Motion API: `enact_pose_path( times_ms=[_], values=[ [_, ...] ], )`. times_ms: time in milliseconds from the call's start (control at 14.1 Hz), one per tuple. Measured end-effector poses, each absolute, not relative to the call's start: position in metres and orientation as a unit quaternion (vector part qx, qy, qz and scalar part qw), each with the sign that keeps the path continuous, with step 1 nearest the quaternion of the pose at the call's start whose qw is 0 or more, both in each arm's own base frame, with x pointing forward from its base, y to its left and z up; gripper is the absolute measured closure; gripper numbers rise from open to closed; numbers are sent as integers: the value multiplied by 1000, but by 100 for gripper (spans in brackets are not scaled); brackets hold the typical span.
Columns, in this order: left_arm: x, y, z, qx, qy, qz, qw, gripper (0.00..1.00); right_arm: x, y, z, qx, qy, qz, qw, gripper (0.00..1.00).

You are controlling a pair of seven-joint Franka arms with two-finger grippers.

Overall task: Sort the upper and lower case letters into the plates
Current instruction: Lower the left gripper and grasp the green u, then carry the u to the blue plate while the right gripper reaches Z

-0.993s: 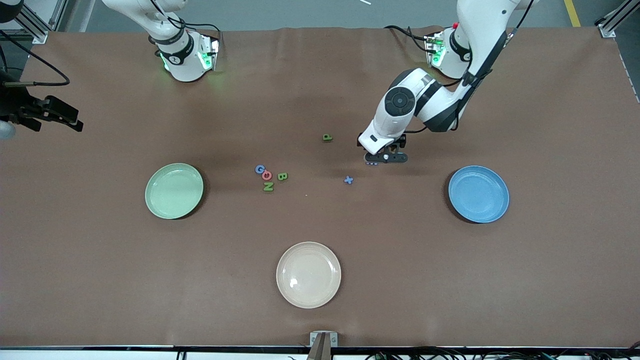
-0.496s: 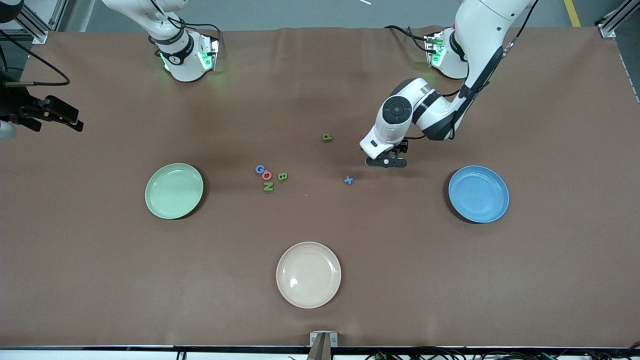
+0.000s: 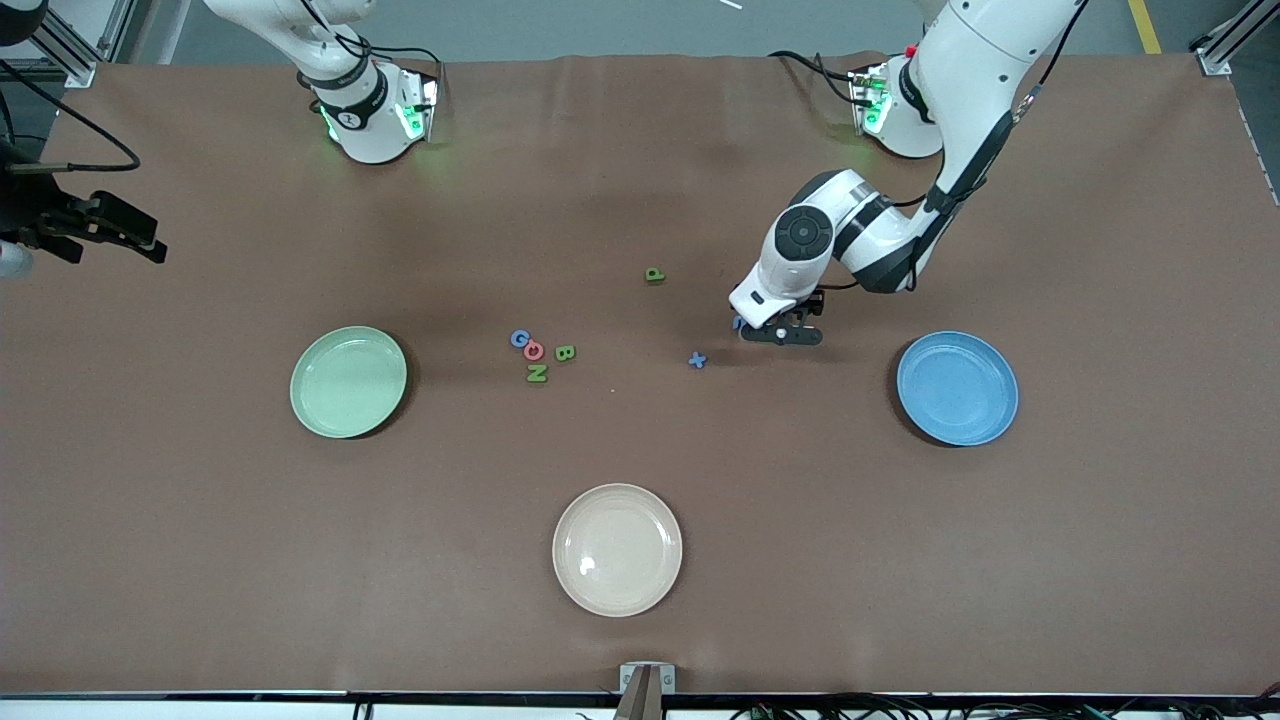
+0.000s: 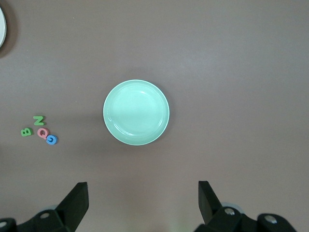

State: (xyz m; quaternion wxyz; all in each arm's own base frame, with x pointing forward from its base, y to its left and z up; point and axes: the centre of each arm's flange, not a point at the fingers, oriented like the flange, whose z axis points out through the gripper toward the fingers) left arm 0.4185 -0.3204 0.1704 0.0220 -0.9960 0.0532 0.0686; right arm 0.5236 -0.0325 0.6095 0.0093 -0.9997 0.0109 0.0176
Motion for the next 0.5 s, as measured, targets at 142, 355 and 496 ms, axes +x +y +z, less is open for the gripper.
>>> enact_pose_path(
  times_ms=[142,355,496],
  values=[
    [417,-322,166,-996,55,71,20,3,524,-33,609,-1000,11,18,9,0],
    [416,-322,164,-995,63,69,23,7,525,-33,607,-1000,11,20,9,0],
    [416,-323,164,-995,68,65,24,13,536,-32,586,-999,12,38,11,0]
  ],
)
